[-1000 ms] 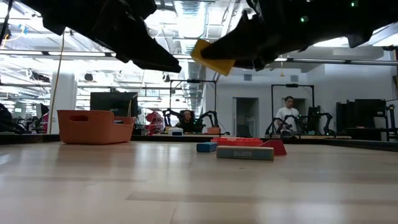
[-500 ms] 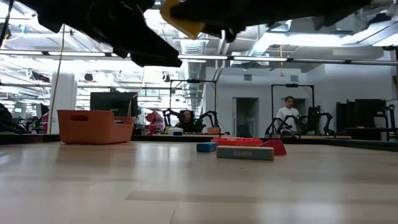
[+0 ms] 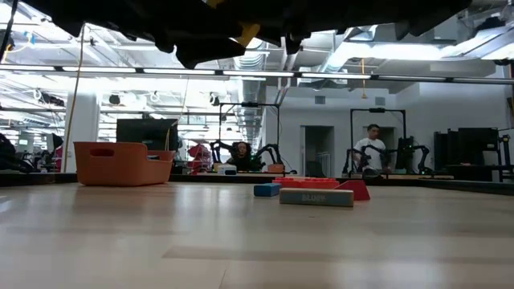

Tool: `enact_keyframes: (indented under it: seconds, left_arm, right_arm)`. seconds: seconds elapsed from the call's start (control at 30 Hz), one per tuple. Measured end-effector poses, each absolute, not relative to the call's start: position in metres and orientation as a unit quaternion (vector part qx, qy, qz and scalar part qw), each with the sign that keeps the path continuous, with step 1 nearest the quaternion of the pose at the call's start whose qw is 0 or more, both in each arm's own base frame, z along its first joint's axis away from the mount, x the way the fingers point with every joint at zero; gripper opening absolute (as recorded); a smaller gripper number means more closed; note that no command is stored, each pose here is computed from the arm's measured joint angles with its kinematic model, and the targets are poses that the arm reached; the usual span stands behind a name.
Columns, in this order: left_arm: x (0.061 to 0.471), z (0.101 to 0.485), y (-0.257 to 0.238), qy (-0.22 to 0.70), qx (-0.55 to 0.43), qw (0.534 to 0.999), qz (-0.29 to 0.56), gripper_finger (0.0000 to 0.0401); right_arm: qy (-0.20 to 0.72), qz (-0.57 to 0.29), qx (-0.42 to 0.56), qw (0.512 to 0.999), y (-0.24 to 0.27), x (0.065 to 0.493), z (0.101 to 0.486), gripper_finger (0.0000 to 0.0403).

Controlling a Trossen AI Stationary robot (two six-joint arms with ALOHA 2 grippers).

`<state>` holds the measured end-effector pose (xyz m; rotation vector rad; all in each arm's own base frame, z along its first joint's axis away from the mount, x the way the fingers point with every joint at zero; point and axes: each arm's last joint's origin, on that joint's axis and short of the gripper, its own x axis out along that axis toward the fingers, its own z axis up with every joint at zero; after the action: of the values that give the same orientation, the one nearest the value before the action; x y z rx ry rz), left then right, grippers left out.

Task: Sort blocks by size
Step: Put the large yellow wooden block into the orange bin

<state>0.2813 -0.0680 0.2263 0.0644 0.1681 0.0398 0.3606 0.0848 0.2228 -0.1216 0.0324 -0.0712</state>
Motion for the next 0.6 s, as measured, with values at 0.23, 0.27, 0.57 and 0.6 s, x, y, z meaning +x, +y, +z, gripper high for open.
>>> enact_keyframes:
  seconds: [0.23,0.27,0.57,0.6]
  left_arm:
    - [0.284,0.228,-0.067,0.060,0.007,0.998,0.026,0.0245]
    - [0.286,0.227,-0.067,0.057,0.007,0.998,0.025,0.0245]
    - [0.295,0.219,-0.069,0.032,0.024,0.999,0.037,0.0218]
    - [0.295,0.219,-0.069,0.031,0.026,0.999,0.037,0.0207]
  right_arm:
    - [0.007,-0.021,-0.051,0.998,0.082,0.362,0.224,0.0163]
    - [0.006,-0.021,-0.052,0.998,0.082,0.362,0.225,0.0163]
    - [0.013,-0.016,-0.053,0.998,0.085,0.361,0.223,0.0166]
    - [0.016,-0.016,-0.048,0.999,0.085,0.361,0.223,0.0170]
